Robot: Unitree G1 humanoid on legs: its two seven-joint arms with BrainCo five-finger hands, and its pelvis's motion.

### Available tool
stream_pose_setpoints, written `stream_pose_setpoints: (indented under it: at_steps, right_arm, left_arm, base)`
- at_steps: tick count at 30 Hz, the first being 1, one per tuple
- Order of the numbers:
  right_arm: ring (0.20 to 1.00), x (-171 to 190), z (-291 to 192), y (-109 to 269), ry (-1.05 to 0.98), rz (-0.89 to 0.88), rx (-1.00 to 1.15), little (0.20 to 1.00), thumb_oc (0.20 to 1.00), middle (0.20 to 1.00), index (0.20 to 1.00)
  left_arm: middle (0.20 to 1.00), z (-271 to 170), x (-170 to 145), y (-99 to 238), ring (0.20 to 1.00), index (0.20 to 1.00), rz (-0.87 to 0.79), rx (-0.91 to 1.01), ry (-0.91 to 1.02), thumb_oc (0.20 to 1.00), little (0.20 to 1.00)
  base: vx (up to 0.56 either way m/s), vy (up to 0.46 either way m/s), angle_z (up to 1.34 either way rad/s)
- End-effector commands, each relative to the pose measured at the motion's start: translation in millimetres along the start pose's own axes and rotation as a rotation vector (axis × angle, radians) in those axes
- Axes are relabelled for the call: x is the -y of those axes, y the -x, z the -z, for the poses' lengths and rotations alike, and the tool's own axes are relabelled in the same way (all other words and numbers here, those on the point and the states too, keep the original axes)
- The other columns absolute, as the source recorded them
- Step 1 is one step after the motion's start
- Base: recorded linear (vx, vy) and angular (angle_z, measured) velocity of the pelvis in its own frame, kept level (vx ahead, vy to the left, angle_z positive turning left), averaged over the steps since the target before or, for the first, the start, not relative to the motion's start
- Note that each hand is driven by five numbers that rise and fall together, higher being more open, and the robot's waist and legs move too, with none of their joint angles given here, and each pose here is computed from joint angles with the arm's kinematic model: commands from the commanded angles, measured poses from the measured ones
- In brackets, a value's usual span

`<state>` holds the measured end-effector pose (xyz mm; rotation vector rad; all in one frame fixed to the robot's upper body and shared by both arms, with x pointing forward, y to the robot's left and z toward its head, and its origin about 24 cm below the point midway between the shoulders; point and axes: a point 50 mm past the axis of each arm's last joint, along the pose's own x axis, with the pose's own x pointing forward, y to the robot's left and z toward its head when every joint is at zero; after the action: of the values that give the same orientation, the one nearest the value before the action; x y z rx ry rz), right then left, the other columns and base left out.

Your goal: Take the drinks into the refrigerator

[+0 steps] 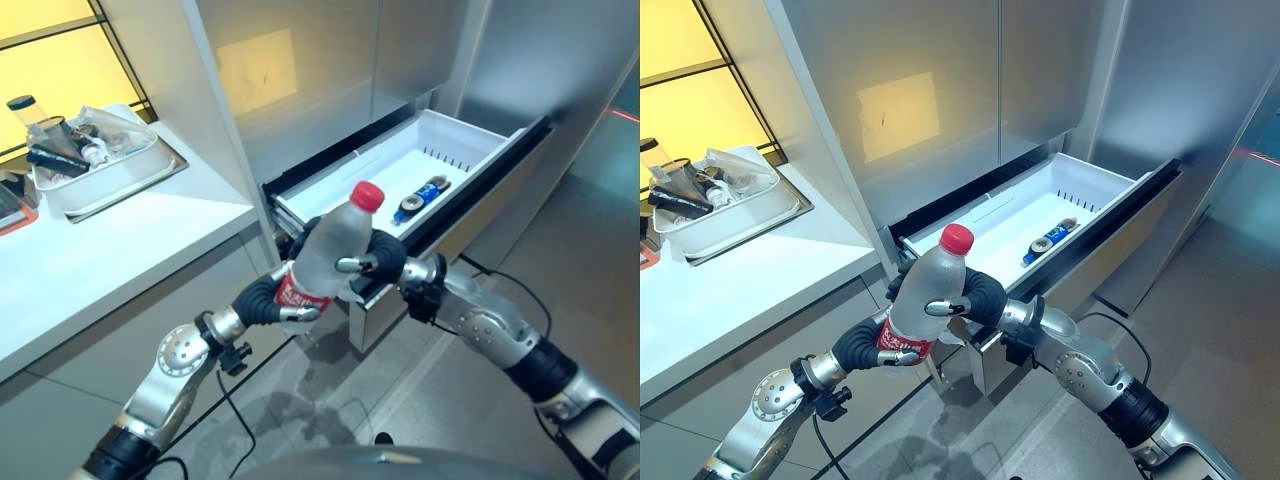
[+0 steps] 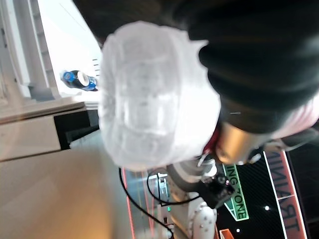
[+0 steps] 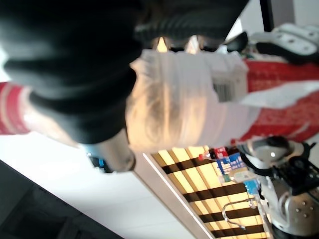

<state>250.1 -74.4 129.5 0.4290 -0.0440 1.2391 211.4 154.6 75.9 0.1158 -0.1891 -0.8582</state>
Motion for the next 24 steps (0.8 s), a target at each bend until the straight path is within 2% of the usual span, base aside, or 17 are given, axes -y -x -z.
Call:
stream_pose_setpoints:
  at_steps: [1, 15, 16, 18, 24]
  right_arm:
    - [0.2, -37, -1, -22, -0.043, -0.252, 0.064, 0.2, 0.2, 0.2, 0.2]
    - [0.2, -37, 0, -25, -0.05, -0.251, 0.065, 0.2, 0.2, 0.2, 0.2]
    - [0.2, -33, -1, -25, -0.177, -0.18, 0.16, 0.2, 0.2, 0.2, 0.2]
    - [0.2, -27, -8, -22, -0.224, -0.119, 0.255, 0.2, 0.2, 0.2, 0.2]
    - [0.2, -20, -21, -18, -0.238, -0.049, 0.386, 0.2, 0.2, 0.2, 0.2]
  left_arm:
    - [0.2, -41, -44, -13, 0.2, 0.2, -0.183, 0.2, -0.114, 0.2, 0.2]
    - [0.2, -38, -43, -13, 0.2, 0.2, -0.173, 0.179, -0.121, 0.2, 0.2]
    - [1.0, -21, -43, -7, 1.0, 1.0, -0.245, 0.125, -0.056, 1.0, 1.0]
    - [1.0, -10, -39, -2, 1.0, 1.0, -0.263, 0.096, 0.014, 1.0, 1.0]
    - [1.0, 0, -38, 3, 1.0, 1.0, -0.305, 0.068, 0.064, 1.0, 1.0]
  base:
    - [0.0, 0.0, 0.0]
    - [0.0, -0.001, 0.0]
    - [0.0, 0.0, 0.0]
    - [0.0, -0.002, -0.02]
    - [0.0, 0.0, -0.01]
